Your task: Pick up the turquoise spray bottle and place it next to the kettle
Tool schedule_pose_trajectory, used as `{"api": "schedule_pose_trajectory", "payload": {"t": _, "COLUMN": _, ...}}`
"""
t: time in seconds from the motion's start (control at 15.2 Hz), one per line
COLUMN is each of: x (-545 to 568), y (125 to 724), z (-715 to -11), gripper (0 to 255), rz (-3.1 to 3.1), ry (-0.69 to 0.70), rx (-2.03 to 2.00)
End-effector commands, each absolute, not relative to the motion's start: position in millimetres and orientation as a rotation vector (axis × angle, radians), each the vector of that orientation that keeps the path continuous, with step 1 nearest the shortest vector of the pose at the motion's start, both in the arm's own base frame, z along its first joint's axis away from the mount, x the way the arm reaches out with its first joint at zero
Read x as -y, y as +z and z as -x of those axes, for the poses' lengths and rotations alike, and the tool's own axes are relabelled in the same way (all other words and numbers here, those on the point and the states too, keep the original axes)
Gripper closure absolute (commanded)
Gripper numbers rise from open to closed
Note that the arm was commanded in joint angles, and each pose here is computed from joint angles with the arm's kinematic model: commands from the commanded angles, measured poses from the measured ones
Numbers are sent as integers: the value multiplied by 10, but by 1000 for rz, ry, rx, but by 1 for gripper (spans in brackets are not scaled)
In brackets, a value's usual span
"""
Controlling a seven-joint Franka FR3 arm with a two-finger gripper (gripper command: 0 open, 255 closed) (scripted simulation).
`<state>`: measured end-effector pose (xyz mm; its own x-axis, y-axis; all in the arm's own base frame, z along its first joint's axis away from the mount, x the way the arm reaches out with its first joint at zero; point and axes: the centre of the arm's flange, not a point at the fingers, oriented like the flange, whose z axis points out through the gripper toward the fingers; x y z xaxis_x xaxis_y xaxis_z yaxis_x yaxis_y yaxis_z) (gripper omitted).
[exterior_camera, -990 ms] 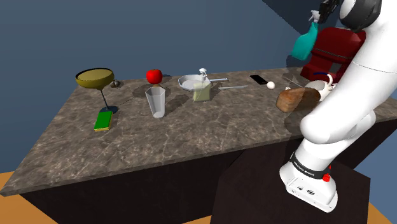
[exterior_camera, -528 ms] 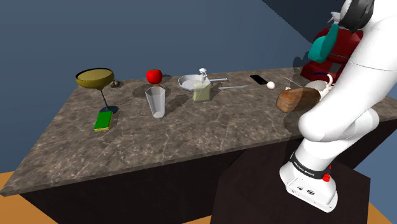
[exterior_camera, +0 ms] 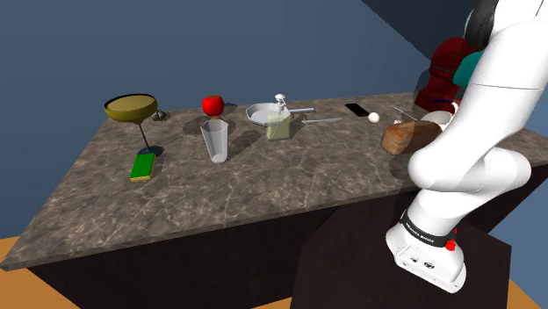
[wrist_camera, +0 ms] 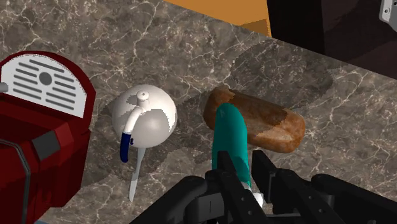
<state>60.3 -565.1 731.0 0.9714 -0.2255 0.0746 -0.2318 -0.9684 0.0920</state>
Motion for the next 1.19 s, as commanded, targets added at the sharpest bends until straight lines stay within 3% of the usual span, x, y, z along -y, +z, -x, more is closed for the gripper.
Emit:
{"api": "schedule_pose_trajectory", "payload": {"t": 0.0, "x": 5755, "y": 7297, "z": -364, "gripper": 255, "rz": -3020, "ry": 98, "rx": 347}}
{"api": "schedule_pose_trajectory", "payload": {"t": 1.12, "x": 5822, "y": 6452, "z": -227, "gripper": 255, "rz": -3020, "ry": 98, "rx": 347}}
